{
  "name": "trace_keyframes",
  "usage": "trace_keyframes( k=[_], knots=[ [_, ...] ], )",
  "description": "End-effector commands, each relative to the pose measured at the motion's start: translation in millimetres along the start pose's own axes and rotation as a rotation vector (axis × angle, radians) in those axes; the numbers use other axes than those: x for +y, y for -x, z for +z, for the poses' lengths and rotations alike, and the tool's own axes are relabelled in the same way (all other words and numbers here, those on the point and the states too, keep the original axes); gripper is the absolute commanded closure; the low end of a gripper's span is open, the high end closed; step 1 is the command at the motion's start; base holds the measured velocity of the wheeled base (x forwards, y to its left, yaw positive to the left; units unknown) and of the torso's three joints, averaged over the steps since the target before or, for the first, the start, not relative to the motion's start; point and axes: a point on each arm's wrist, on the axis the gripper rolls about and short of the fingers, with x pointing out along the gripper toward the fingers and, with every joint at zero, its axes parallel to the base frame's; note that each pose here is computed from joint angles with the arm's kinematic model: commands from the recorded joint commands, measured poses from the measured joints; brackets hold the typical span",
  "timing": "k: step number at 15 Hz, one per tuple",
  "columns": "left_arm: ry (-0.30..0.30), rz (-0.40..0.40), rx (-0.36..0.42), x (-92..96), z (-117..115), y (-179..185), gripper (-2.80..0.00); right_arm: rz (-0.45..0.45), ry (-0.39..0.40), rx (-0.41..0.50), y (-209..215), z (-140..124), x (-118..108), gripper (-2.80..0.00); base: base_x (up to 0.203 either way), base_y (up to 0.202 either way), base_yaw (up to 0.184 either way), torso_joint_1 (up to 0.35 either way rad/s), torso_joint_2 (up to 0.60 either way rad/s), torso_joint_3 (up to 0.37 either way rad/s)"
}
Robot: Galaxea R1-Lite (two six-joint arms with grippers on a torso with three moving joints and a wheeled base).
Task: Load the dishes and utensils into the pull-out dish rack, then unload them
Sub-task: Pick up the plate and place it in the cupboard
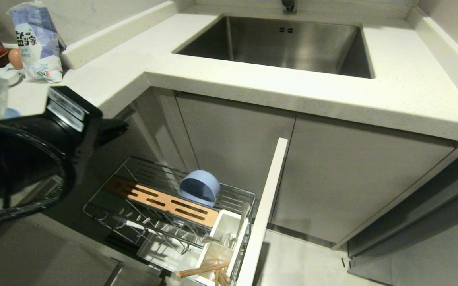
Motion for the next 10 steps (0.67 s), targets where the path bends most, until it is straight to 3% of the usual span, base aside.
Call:
trace_keyframes(
  k=[1, 4, 5, 6, 7, 10],
  knots=[
    [-0.236, -0.018, -0.143, -8.5, 43.5, 36.4, 0.00, 0.000, -0.001, 0.025, -1.5, -7.3, -0.2, 0.00, 0.000, 0.000, 0.000, 0.000, 0.00, 0.000],
    [-0.431, 0.061, -0.384, -24.4, 95.7, 56.5, 0.00, 0.000, 0.000, 0.025, -1.5, -7.3, -0.2, 0.00, 0.000, 0.000, 0.000, 0.000, 0.00, 0.000],
    [-0.537, 0.080, -0.422, -29.5, 108.4, 65.1, 0.00, 0.000, -0.001, 0.024, -1.5, -7.3, -0.2, 0.00, 0.000, 0.000, 0.000, 0.000, 0.00, 0.000],
    [-0.636, 0.133, -0.415, -29.0, 115.3, 70.6, 0.00, 0.001, 0.000, 0.025, -1.5, -7.3, -0.2, 0.00, 0.000, 0.000, 0.000, 0.000, 0.00, 0.000],
    [-0.688, 0.179, -0.384, -29.5, 119.9, 74.6, 0.00, 0.000, -0.001, 0.025, -1.5, -7.3, -0.2, 0.00, 0.000, 0.000, 0.000, 0.000, 0.00, 0.000],
    [-0.734, 0.380, -0.211, -16.8, 116.4, 57.6, 0.00, 0.000, 0.000, 0.025, -1.5, -7.3, -0.2, 0.00, 0.000, 0.000, 0.000, 0.000, 0.00, 0.000]
  ],
)
